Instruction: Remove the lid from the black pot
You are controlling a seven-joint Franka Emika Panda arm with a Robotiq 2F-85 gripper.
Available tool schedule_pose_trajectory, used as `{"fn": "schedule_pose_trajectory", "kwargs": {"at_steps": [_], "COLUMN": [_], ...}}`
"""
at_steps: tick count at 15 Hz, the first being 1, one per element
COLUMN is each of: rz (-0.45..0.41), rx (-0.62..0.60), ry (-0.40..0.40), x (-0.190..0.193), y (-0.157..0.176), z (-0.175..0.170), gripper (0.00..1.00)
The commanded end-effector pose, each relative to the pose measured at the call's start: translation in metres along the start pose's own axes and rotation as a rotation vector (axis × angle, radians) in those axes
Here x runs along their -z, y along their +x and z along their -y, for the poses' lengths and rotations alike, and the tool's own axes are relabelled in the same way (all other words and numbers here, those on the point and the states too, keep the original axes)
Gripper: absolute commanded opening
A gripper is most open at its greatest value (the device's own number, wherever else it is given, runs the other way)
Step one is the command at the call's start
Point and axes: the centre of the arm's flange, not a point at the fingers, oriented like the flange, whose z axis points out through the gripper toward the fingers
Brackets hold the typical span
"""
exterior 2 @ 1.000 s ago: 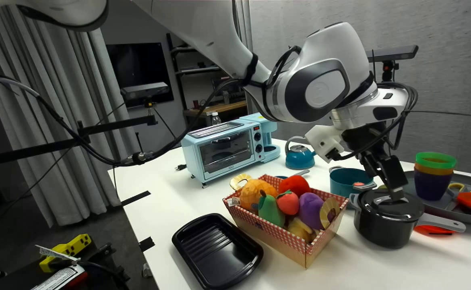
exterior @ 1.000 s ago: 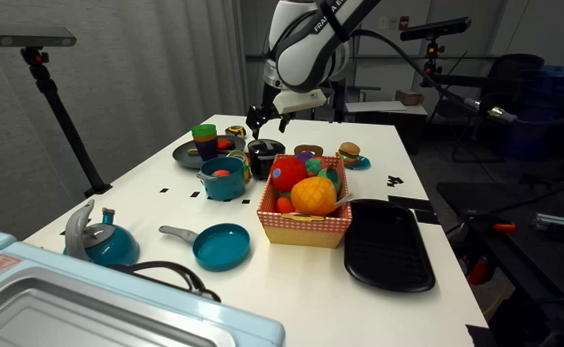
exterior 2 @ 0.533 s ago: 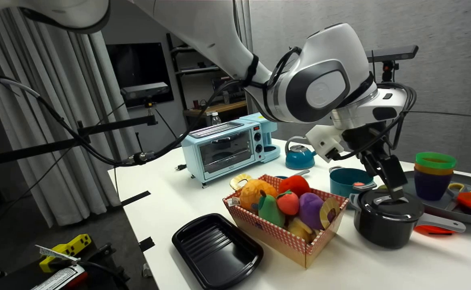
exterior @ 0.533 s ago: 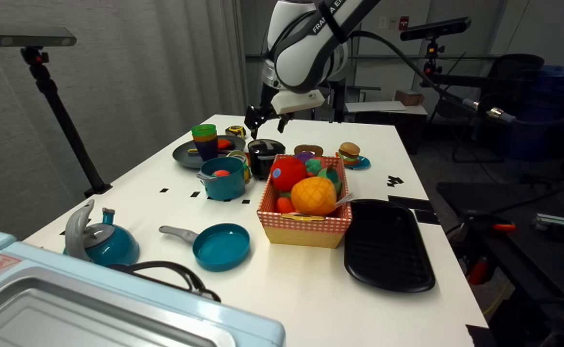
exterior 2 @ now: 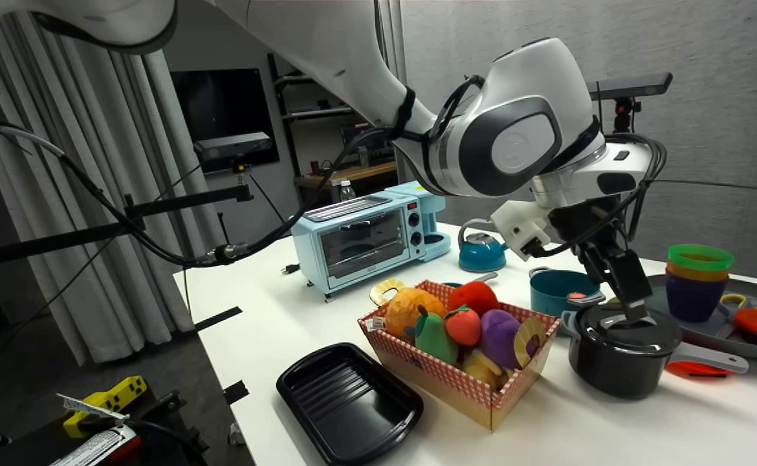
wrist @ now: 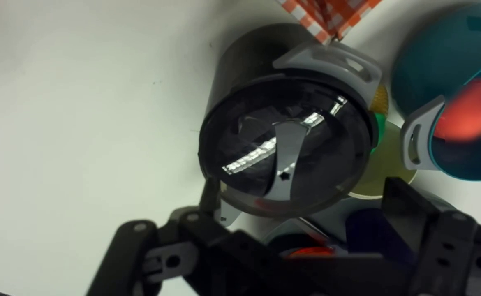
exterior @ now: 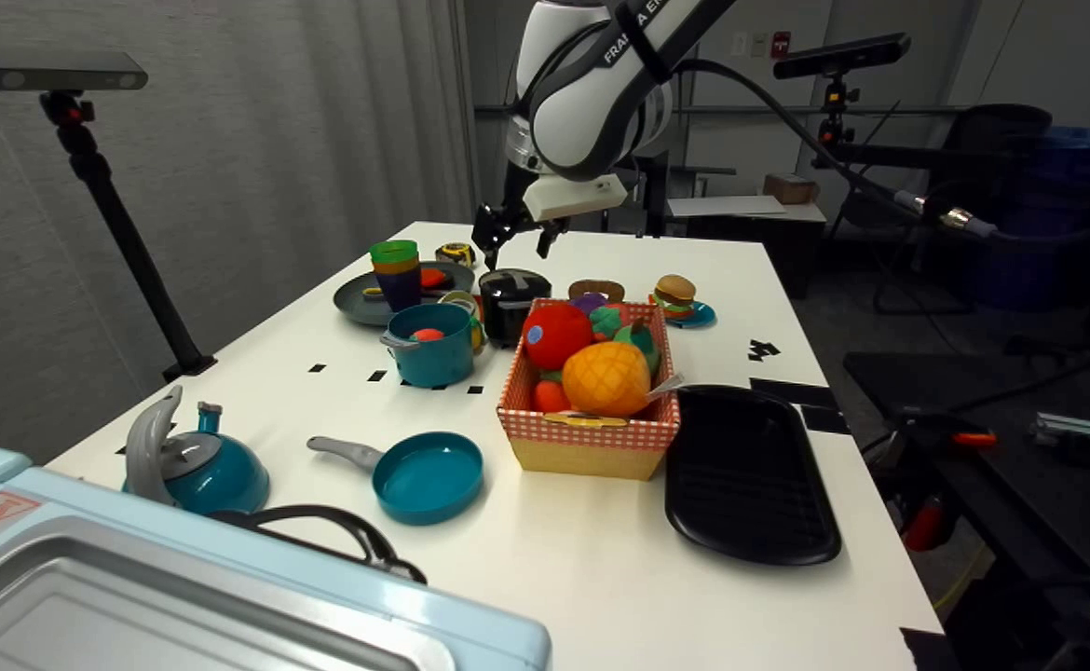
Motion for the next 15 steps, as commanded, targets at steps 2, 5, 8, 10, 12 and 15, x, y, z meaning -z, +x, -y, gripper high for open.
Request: {"fn": "schedule_pose_trajectory", "kwargs": {"at_steps": [2,5,8,10,12,15], "rz": [0.0,0.0,0.013,0.018,0.02,0.023], "rx": [-0.001,-0.001,0.006,0.01,0.014,0.01], "ry": [0.0,0.0,-0.002,-0.005,-0.002,-0.009], "x": [0.0,0.0,-0.0002,-0.0005,-0.0007,-0.0003], "y": [0.0,0.0,-0.001,-0.0017,-0.002,-0.0024], "z": [0.0,0.0,-0.0005,-0.0006,-0.0003,-0.0002], "gripper": [1.0,1.0,1.0,1.0,1.0,1.0]}}
